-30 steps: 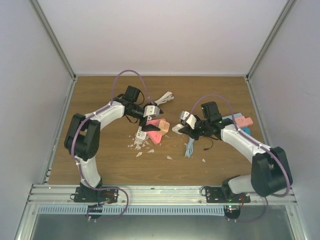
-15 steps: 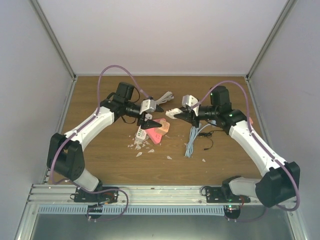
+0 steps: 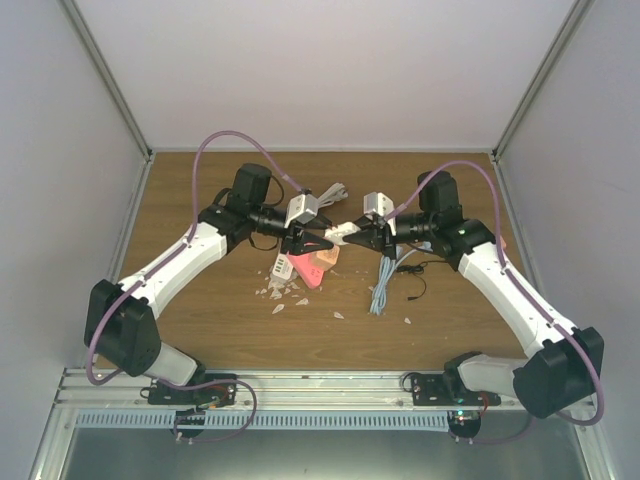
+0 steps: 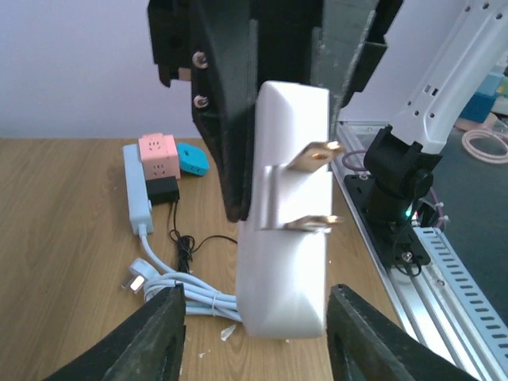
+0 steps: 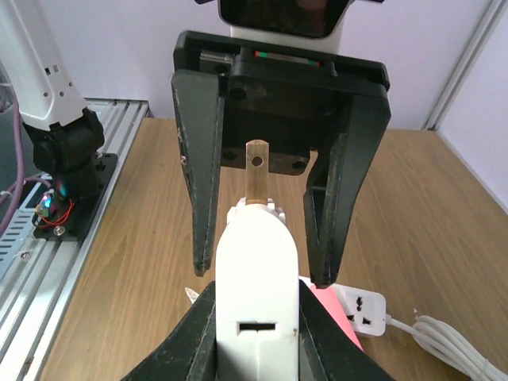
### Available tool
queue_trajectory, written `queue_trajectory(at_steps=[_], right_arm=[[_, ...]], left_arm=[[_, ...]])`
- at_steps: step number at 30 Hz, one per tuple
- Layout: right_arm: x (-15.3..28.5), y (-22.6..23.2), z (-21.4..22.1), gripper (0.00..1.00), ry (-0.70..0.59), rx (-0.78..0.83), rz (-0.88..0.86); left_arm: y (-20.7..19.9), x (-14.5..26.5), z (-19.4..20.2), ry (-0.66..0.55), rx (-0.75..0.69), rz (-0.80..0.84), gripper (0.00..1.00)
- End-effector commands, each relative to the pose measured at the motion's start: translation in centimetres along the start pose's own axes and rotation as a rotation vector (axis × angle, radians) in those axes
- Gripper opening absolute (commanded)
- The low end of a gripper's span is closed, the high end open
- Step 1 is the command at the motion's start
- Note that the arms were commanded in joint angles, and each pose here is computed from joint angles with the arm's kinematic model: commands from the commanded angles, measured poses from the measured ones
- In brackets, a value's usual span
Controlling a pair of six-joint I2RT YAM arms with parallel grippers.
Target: Pull the plug off the socket
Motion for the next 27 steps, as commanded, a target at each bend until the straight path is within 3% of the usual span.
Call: queue_trajectory(at_steps=[1,10,11,13,15,27], right_arm=[[-0.4,0.5,0.4,0.1,-0.012,-0.032,-0.031],[-0.7,0.0,0.8,0.12,-0.003,-0.099,-0.012],[-0.7,0.0,0.9,0.19,0.002,-0.11,-0.01],[-0.7,-0.1,1.1,0.43,0.021,-0.135,0.001],[-0.6,0.0,1.6,0.49,0.043,-0.16,0.006],[0.5,0.5,2.6,0.24,0.046,-0.224,-0.001]], left_arm=[[-1.1,0.1,-1.0,-0.043,-0.03,0.026,0.47],[-1.4,0.1,-1.0,-0.038,-0.021,0.032,0.17],[-1.3,0.1,-1.0,-0.035,-0.021,0.028,0.12],[-1.2,0.3,-0.8,-0.03,-0.023,0.022,0.06],[-1.1,0.6,-0.6,-0.027,-0.021,0.013,0.03],[-1.1,0.8,-0.1,-0.024,-0.019,0.018,0.0]])
Point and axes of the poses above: each gripper's point midway between its finger pads, its own x axis back along the fingers, its own y axis along the line the jaws close on, z = x × y, the point moved 8 cm from there along x, back along the fingers, and after that the axes turned 10 degrees about x, right-handed, at the moved point
